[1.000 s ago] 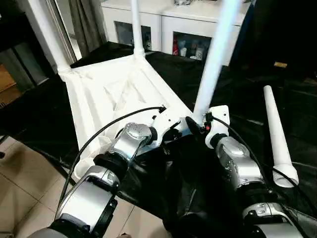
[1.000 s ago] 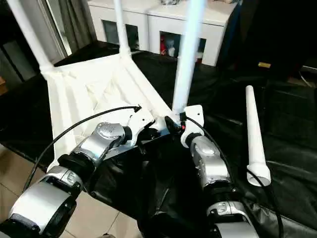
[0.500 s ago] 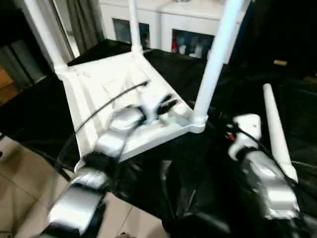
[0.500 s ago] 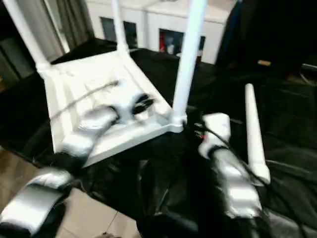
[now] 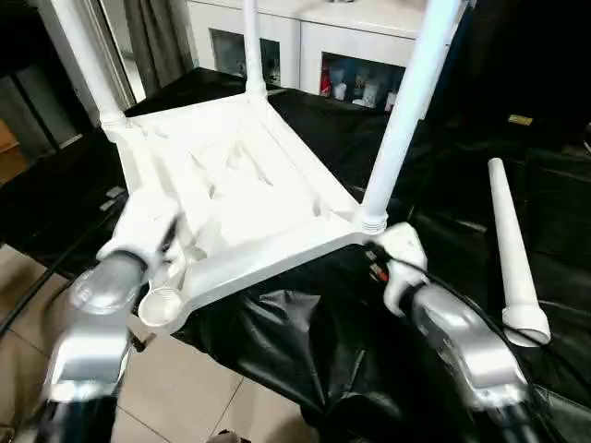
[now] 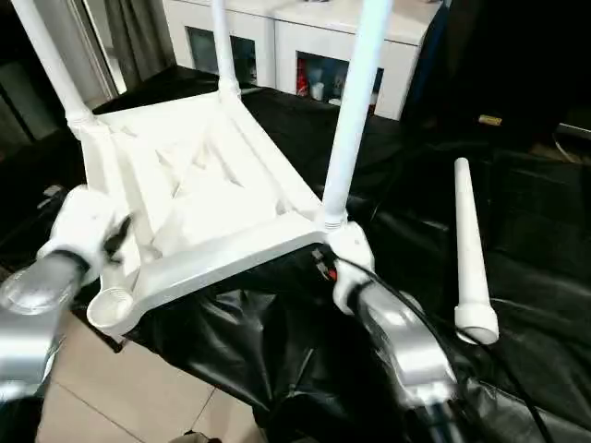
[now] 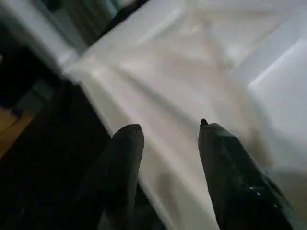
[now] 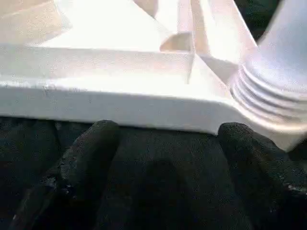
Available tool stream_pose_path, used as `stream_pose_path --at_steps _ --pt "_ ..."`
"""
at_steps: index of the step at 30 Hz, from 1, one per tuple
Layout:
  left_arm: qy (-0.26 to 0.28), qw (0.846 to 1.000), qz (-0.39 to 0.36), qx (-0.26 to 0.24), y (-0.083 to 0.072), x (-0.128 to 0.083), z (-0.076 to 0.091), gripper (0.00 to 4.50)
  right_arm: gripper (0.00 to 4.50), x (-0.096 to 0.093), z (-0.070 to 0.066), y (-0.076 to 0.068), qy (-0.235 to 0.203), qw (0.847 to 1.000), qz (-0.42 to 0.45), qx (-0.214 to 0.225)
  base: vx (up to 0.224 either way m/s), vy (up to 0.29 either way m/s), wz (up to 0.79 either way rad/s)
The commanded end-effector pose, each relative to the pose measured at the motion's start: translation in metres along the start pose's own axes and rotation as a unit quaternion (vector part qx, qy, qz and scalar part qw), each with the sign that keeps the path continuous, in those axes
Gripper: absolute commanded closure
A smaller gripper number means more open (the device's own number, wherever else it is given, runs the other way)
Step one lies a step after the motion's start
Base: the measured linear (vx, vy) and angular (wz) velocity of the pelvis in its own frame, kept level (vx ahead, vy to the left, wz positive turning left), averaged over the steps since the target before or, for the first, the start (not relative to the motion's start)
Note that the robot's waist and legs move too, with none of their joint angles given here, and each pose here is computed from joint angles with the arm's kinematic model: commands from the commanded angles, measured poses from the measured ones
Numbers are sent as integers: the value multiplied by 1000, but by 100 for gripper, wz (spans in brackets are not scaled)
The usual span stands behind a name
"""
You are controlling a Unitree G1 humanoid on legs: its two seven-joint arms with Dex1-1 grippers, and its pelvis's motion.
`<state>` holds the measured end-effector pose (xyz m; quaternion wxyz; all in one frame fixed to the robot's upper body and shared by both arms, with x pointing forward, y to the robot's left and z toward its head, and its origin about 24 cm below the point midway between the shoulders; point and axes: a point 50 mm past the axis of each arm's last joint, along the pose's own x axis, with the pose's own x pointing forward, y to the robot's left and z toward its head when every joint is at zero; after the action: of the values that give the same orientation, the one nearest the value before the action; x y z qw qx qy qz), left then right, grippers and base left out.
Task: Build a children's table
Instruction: Rotate leg to tighten, then rotate table base
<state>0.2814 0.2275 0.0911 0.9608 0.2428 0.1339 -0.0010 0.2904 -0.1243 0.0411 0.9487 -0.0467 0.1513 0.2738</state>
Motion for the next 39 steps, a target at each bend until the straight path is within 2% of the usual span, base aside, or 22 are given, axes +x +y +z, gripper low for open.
stream_pose_path --at_steps 1,5,13,14,18,19,20,22,23,24,25,27,28,29,30,32,33,35,38,39 --pt "21 1000 -1 3 3 -3 -3 228 110 2 -3 -1 16 1000 -4 1 0 0 0" --pt "37 997 58 28 19 -11 -4 228 142 4 -1 2 17 1000 0 0 0 0 0" --pt "46 990 133 21 36 -24 -6 228 213 3 -5 5 22 1000 2 7 0 0 0" --pt "69 988 133 23 38 -26 -13 256 231 4 -5 6 23 1000 2 7 0 0 0" --pt "141 986 84 11 26 -30 -39 269 261 5 -5 7 25 1000 5 6 0 0 0" --pt "141 986 84 11 26 -30 -39 291 272 5 -5 7 25 1000 5 6 0 0 0" --pt "165 985 60 -3 18 -30 -47 306 280 4 -5 6 25 1000 3 4 0 0 0" --pt "176 984 16 -23 5 -29 -53 305 286 3 -4 5 23 1000 -1 4 0 0 0" --pt "177 984 12 -24 4 -28 -54 305 286 3 -4 5 23 1000 -2 4 0 0 0" --pt "180 983 -9 -30 -2 -27 -54 335 314 3 -4 4 23 1000 -5 3 0 0 0" --pt "183 982 -25 -35 -6 -26 -54 335 314 2 -4 3 24 1000 -8 3 0 0 0" --pt "145 985 -82 -45 -22 -18 -44 350 326 0 -4 -1 26 999 -27 -2 0 0 0" --pt "140 985 -89 -45 -24 -17 -43 358 326 -1 -4 -1 26 999 -29 -2 0 0 0" --pt "131 985 -103 -47 -27 -15 -41 386 326 -1 -4 -2 26 999 -32 -2 0 0 0" --pt "124 985 -113 -48 -29 -14 -39 386 326 -2 -4 -2 26 999 -35 -2 0 0 0" --pt "97 979 -172 -57 -50 -4 -30 395 326 -8 -3 -10 26 998 -64 -2 0 0 0" --pt "95 978 -178 -59 -53 -2 -29 403 326 -9 -3 -11 26 997 -69 -2 0 0 0" --pt "81 972 -212 -63 -71 7 -23 436 326 -17 -3 -19 26 995 -97 -4 0 0 0" --pt "63 962 -262 -48 -98 18 -15 445 326 -27 -3 -27 24 992 -126 3 0 0 0" --pt "63 962 -262 -48 -98 18 -15 445 326 -27 -3 -27 24 992 -126 3 0 0 0"
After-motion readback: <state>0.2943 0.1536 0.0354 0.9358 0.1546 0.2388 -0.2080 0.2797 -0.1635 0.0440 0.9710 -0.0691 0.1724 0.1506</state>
